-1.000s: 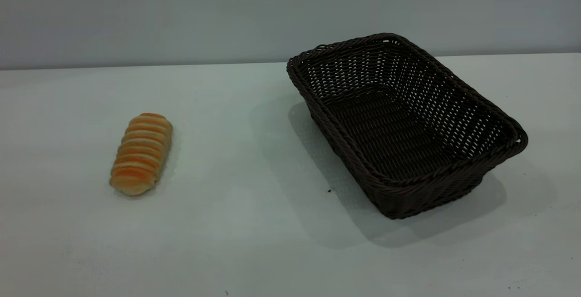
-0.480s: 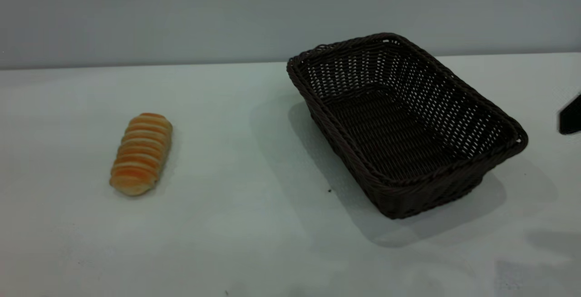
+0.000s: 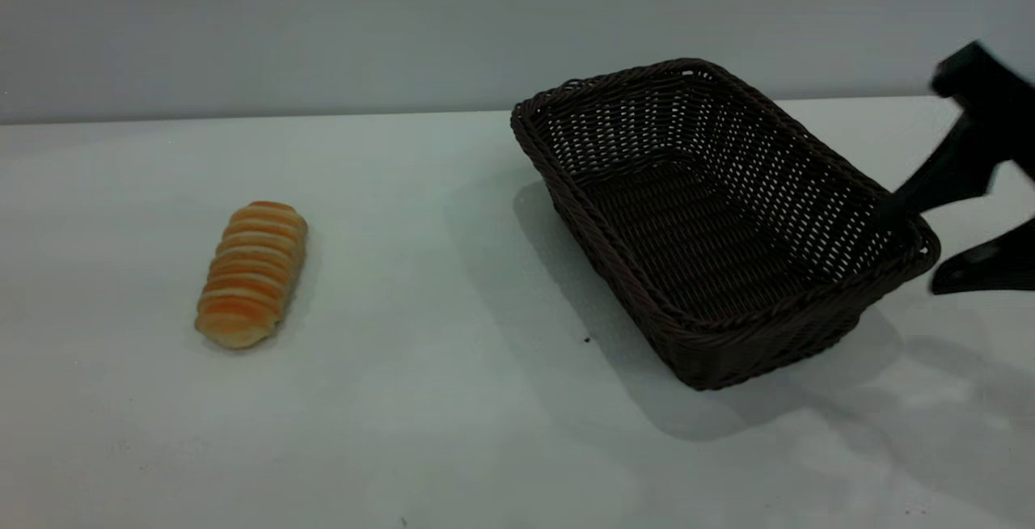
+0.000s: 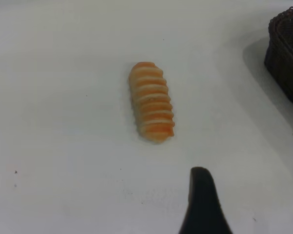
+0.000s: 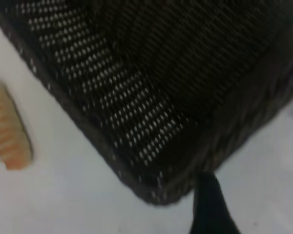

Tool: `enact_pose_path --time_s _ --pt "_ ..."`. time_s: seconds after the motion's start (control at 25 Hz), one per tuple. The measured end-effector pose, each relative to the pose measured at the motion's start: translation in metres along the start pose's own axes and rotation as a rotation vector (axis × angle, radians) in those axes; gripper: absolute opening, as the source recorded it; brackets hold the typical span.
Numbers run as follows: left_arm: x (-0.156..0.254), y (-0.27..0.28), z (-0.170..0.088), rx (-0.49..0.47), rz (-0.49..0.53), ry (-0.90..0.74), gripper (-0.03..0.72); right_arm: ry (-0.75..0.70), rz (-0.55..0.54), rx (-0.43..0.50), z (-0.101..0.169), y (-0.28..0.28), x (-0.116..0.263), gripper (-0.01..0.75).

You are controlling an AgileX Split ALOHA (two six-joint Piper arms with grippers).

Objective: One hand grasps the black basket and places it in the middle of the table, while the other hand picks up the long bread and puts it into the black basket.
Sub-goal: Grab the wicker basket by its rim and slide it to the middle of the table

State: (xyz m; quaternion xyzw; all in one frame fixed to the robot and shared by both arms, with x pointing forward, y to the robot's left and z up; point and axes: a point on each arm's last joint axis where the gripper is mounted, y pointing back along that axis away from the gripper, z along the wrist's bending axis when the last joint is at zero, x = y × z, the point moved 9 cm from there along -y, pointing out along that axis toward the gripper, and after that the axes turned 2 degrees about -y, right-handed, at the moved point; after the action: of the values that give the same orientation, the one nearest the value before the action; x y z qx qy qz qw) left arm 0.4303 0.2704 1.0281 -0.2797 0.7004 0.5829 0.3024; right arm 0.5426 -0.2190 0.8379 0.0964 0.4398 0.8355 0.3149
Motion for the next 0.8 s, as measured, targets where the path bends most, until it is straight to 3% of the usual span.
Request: enact_pose_path --time_s 0.56,0.68,0.8 --pt "0.0 0.0 0.0 -0.001 0.0 -0.003 0.532 -0.18 0.043 0.062 -0.019 -0.074 -0.03 0.47" --pt "0.0 0.0 0.0 -0.001 0.0 -0.003 0.532 -0.211 0.051 0.079 -0.026 -0.09 -0.034 0.398" --pt "0.0 0.0 0.0 -0.001 0.0 -0.004 0.532 -0.234 0.066 0.098 -0.034 -0.098 -0.031 0.225"
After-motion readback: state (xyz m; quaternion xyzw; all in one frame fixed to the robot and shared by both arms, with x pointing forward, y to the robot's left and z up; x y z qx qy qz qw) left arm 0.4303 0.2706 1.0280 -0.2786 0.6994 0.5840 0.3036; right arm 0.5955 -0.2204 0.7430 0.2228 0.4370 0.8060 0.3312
